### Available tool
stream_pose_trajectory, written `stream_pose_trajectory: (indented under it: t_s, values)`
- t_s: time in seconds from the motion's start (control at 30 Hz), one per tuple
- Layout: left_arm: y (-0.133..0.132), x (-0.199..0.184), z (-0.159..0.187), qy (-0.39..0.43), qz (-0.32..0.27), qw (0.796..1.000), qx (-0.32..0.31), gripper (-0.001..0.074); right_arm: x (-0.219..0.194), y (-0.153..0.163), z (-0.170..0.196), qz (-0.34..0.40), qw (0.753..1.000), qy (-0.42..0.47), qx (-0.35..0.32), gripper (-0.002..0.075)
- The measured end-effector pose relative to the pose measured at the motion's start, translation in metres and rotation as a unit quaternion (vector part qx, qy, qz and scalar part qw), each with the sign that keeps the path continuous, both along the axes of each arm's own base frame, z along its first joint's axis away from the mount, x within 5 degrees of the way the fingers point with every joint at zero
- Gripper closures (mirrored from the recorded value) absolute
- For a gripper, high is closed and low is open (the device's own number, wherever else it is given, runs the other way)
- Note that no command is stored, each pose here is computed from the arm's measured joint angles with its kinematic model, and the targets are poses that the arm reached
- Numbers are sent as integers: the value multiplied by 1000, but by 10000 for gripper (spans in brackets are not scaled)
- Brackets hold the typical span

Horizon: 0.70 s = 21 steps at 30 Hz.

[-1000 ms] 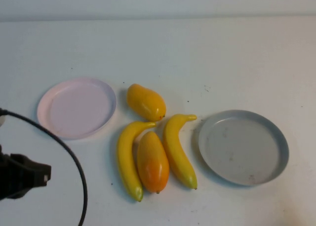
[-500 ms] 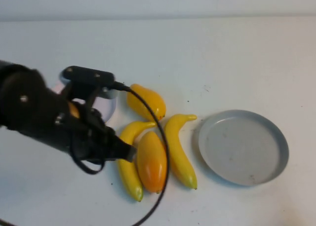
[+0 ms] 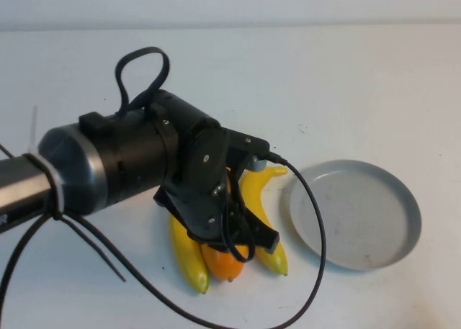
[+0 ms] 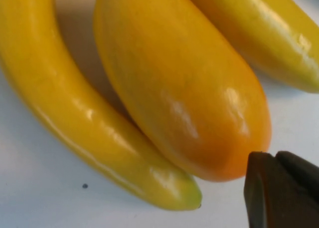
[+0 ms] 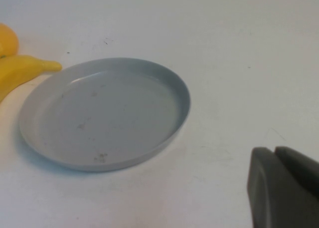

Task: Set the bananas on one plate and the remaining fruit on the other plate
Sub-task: Put one type of fruit in the left plate

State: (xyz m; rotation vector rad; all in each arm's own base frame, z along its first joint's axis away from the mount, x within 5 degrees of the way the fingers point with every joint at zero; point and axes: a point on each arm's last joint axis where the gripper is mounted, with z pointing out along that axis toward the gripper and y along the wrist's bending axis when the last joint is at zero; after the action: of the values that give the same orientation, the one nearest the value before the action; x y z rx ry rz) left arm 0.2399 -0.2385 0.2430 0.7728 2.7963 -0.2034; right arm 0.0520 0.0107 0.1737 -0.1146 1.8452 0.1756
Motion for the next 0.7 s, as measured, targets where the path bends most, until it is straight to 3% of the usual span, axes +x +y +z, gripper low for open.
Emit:
stream_pose_trajectory:
  t_s: [0.2, 0.3, 0.43, 0.5, 0.6, 0.7]
  values:
    - [-9, 10, -3, -29, -5, 999, -12, 706, 0, 0, 0, 0, 1000, 0, 0, 743]
    - [-11, 13, -2, -44, -9, 999, -20, 569, 0, 0, 0, 0, 1000, 0, 0, 743]
    - [-12, 15, -1, -59, -8, 998, -29, 245, 0, 0, 0, 0, 1000, 0, 0, 743]
    - [-13, 16, -1, -62, 6, 997, -38, 138, 0, 0, 0, 0, 1000, 0, 0, 743]
    - [-14, 17, 0, -62, 29, 997, -48, 71, 0, 0, 0, 0, 1000, 0, 0, 743]
    - [-16, 20, -1, -59, 46, 996, -54, 67, 0, 0, 0, 0, 1000, 0, 0, 743]
